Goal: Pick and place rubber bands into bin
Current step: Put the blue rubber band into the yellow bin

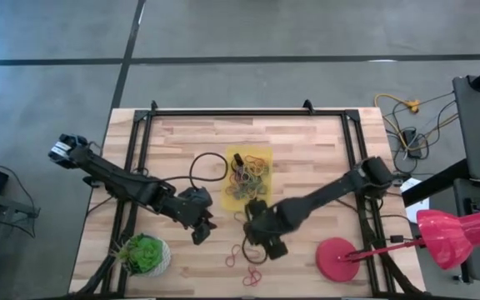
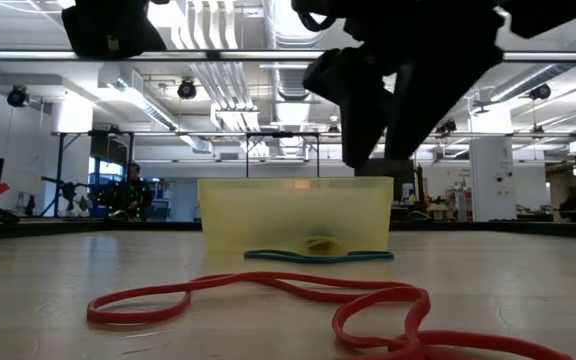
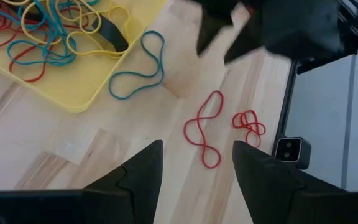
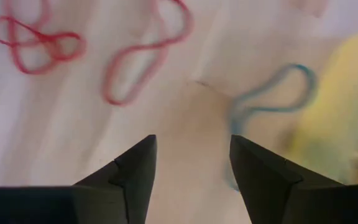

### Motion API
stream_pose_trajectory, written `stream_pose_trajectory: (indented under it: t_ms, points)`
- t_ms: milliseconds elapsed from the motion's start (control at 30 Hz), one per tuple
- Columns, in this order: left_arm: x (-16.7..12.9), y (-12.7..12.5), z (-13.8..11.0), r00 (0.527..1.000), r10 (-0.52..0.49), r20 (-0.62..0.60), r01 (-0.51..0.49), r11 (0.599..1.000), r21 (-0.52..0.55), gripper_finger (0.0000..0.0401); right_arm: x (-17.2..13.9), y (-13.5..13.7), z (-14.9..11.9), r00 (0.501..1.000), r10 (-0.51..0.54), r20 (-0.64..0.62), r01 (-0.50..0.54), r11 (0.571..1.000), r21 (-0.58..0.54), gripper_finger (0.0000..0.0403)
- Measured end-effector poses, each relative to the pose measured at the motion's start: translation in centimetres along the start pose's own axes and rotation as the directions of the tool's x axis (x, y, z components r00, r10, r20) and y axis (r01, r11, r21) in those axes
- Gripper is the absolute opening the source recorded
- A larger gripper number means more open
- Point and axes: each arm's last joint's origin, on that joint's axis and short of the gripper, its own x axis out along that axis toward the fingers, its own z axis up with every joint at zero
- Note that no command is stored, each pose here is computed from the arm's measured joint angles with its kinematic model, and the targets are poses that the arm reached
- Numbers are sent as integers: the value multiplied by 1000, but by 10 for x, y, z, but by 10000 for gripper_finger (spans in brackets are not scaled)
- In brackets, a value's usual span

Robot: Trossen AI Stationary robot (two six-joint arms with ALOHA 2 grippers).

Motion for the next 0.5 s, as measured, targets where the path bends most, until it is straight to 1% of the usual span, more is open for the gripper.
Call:
stream_pose_trajectory:
  t_ms: [100, 233, 333, 500]
  points:
    - [2, -1, 0, 1000, -3, 2, 3, 1000, -1, 178, 15, 4, 4, 1000, 4, 12, -5, 998, 55, 182]
    - [3, -1, 0, 1000, 1, -1, -1, 1000, 0, 178, 29, -2, 7, 1000, -10, 18, 8, 988, 156, 169]
    - [3, -1, 0, 1000, 1, -1, -1, 1000, 1, 178, 33, -7, 9, 1000, -18, 25, 11, 974, 228, 161]
    - [3, 0, 0, 1000, 2, -2, -2, 1000, 1, 178, 47, -13, 6, 1000, -22, -9, 24, 944, 328, 151]
